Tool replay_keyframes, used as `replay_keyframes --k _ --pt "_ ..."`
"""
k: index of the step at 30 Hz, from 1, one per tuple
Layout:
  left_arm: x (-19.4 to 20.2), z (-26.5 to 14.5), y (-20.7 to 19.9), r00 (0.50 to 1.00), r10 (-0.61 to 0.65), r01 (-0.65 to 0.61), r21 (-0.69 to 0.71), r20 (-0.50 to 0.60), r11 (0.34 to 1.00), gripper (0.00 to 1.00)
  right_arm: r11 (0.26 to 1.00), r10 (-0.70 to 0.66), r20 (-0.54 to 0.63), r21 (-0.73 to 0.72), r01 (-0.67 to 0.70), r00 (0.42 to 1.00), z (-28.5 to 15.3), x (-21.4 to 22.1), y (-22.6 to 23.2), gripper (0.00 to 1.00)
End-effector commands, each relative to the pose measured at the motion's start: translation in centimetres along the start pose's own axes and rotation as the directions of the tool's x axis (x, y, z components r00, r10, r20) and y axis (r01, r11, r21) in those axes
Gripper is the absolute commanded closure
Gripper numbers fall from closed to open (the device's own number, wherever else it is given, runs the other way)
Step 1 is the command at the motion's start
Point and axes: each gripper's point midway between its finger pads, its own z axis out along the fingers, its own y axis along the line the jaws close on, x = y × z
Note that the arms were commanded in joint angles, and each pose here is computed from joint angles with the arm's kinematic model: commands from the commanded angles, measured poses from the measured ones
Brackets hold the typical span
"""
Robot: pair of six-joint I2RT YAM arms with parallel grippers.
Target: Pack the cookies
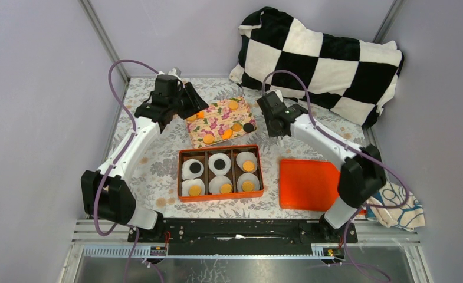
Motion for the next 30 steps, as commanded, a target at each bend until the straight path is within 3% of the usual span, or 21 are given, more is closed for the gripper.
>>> replay_keyframes --k 1,8,11,15,16,17,20,25,30 --pt "-0.6 0.9 -0.3 0.999 0.025 -0.026 0.011 0.021 1.0 0.48 0.993 -0.018 0.103 -0.116 0.03 0.995 3.1 -5.1 2.7 0.68" --pt "1.5 2.8 0.2 0.999 0.022 -0.022 0.002 -0.037 1.0 0.48 0.987 0.068 -0.03 -0.143 -0.071 0.997 10.7 -3.2 2.2 0.67" --pt "3.5 3.5 -0.5 0.995 0.042 -0.042 0.006 -0.088 0.999 0.69 0.993 0.079 -0.121 -0.081 -0.089 0.99 13.3 -1.0 1.1 0.64" --pt "7.1 3.7 -1.6 0.984 0.093 -0.096 -0.012 -0.153 0.995 0.93 0.993 0.091 -0.153 -0.054 -0.1 0.984 14.7 -0.6 0.8 0.6" --pt "8.1 3.7 -1.6 0.98 0.102 -0.107 -0.024 -0.174 0.994 1.0 0.994 0.093 -0.158 -0.05 -0.102 0.983 14.9 -0.6 0.8 0.52" --pt "9.1 3.5 -1.4 0.975 0.106 -0.116 -0.04 -0.195 0.992 1.0 0.993 0.097 -0.161 -0.047 -0.105 0.982 15.1 -0.8 0.9 0.44" --pt "12.1 2.9 -0.6 0.961 0.117 -0.144 -0.091 -0.25 0.985 1.0 0.991 0.099 -0.154 -0.075 -0.112 0.983 15.1 -1.4 1.3 0.31" --pt "15.9 2.1 2.1 0.949 0.083 -0.142 -0.175 -0.306 0.974 1.0 0.979 0.152 -0.039 -0.135 -0.155 0.988 12.0 -3.9 1.2 0.29" --pt "17.3 2.5 4.5 0.945 0.065 -0.152 -0.254 -0.319 0.955 1.0 0.97 0.213 0.054 -0.136 -0.204 0.976 6.4 -5.1 -0.9 0.3"
